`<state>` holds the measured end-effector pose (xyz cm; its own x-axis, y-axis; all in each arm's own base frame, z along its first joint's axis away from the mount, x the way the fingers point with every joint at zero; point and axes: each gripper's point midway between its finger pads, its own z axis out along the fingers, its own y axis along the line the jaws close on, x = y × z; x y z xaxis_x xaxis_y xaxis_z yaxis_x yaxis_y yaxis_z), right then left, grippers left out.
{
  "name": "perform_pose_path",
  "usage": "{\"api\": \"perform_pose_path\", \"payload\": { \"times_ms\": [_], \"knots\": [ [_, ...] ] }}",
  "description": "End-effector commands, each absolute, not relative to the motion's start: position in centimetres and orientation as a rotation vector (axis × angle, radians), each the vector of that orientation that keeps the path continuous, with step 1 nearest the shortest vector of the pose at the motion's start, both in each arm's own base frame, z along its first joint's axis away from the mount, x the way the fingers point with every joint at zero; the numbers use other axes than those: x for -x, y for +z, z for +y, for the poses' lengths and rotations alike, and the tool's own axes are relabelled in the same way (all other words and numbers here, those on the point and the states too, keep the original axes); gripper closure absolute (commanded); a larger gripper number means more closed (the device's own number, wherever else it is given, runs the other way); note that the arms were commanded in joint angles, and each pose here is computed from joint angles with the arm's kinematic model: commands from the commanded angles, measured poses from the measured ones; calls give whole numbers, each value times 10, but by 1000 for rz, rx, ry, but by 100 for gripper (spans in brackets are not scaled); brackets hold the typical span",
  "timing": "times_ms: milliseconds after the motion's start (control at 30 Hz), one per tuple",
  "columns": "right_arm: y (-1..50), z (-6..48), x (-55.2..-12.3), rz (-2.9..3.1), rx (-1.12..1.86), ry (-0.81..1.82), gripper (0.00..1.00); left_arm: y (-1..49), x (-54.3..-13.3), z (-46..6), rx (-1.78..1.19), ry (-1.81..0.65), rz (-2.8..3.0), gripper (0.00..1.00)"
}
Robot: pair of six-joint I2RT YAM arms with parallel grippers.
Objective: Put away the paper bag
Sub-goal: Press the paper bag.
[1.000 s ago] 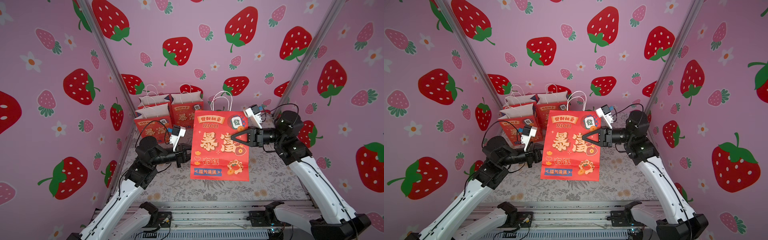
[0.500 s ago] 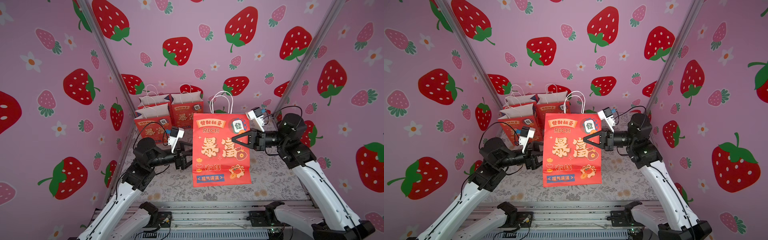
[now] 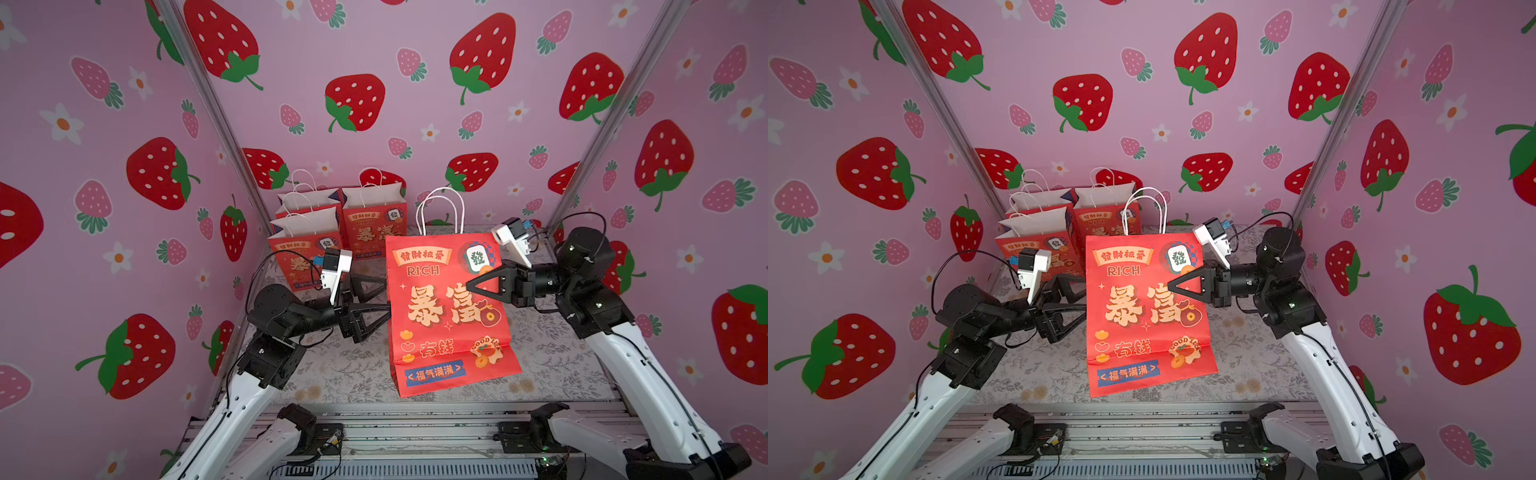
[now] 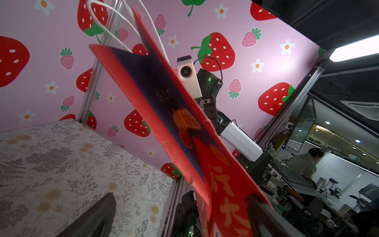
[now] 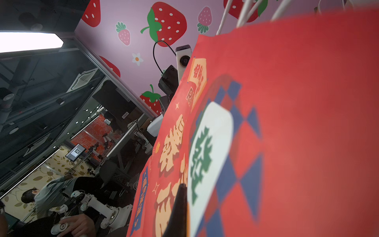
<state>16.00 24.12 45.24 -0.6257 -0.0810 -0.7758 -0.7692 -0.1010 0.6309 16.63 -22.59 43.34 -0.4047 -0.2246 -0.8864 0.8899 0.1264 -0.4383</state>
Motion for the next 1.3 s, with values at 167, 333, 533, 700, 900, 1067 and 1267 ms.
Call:
{"api": "perform_pose_path", "payload": {
  "times_ms": [167, 333, 533, 700, 900, 1067, 1267],
  "knots": [
    [462, 232, -147, 1616, 977, 1753, 100, 453, -159, -216, -678, -1457, 1378, 1],
    [466, 227, -157, 1618, 927, 1715, 100, 450, -161, -216, -682, -1475, 1376, 1],
    [466, 227, -162, 1623, 913, 1708, 100, 457, -156, -215, -691, -1500, 1340, 1],
    [467, 229, -162, 1605, 920, 1731, 100, 442, -167, -226, -717, -1541, 1403, 1],
    [467, 230, -168, 1625, 879, 1707, 100, 427, -168, -247, -794, -1585, 1468, 1],
    [459, 230, -177, 1659, 837, 1660, 100, 419, -165, -257, -840, -1576, 1505, 3],
    [456, 230, -178, 1667, 836, 1644, 100, 410, -172, -263, -842, -1578, 1547, 31]
  ]
}}
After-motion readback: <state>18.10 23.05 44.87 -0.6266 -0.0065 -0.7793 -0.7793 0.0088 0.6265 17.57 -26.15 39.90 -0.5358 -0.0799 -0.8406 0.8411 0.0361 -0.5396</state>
